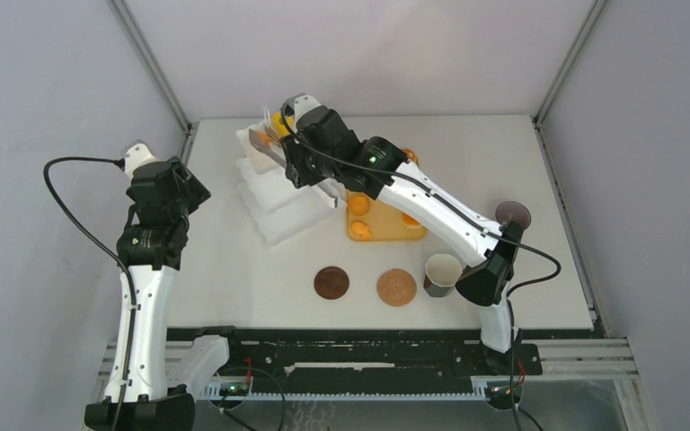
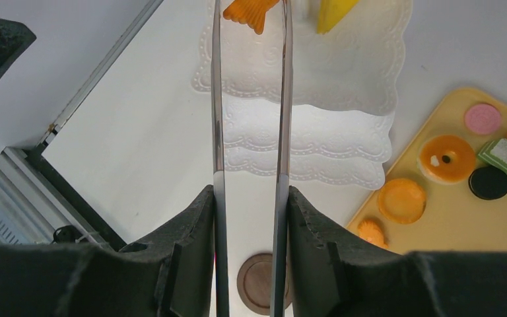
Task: Serve the afternoon tea
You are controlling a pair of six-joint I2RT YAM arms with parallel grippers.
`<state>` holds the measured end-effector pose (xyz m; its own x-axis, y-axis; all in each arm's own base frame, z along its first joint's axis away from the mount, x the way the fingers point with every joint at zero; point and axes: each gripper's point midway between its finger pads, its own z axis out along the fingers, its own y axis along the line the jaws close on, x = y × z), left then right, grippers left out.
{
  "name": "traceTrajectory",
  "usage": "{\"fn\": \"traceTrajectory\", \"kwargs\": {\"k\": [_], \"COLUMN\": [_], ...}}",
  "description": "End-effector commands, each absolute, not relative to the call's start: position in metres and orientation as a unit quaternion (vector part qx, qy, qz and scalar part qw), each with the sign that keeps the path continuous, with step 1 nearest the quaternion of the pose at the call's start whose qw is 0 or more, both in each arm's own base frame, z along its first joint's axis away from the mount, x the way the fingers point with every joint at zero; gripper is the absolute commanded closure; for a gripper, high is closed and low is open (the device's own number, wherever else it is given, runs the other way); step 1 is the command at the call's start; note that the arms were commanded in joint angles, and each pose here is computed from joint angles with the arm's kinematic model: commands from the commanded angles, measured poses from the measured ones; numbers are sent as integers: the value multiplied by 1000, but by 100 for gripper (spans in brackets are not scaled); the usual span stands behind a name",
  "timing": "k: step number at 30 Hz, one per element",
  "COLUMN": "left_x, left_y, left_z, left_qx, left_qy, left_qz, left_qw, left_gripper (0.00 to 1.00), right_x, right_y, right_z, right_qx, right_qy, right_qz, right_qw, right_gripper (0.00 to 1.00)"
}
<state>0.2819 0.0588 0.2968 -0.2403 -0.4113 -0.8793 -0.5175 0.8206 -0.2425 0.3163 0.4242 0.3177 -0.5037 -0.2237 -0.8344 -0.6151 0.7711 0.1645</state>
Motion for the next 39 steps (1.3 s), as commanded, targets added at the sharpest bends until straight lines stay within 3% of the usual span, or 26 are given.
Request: {"fn": "traceTrajectory", "kwargs": {"k": [1,11,25,29,39], "left_x": [285,283,278,278,286], "left_y": [60,58,58,56,43], "left_z": [316,315,319,321,313], "left_qx": [-297,-295,-295,-293,-285], "left_qy": [768,769,765,763,769], "left_qz": [40,35,32,27,-10], "left_qw": [566,566,572,575,573], "left_gripper": [31,31,31,31,32], "right_x": [324,319,249,234,243], "right_y": [435,430,388,345,241], "right_z": [361,361,385,367,230], "right_qx": [-228,-226,-241,-211,-104], "right_qy": [805,807,784,787,895], "right_qz": [272,275,306,293,159], "right_qw": [475,471,484,500,403], "right_gripper": [53,50,85,99,100]}}
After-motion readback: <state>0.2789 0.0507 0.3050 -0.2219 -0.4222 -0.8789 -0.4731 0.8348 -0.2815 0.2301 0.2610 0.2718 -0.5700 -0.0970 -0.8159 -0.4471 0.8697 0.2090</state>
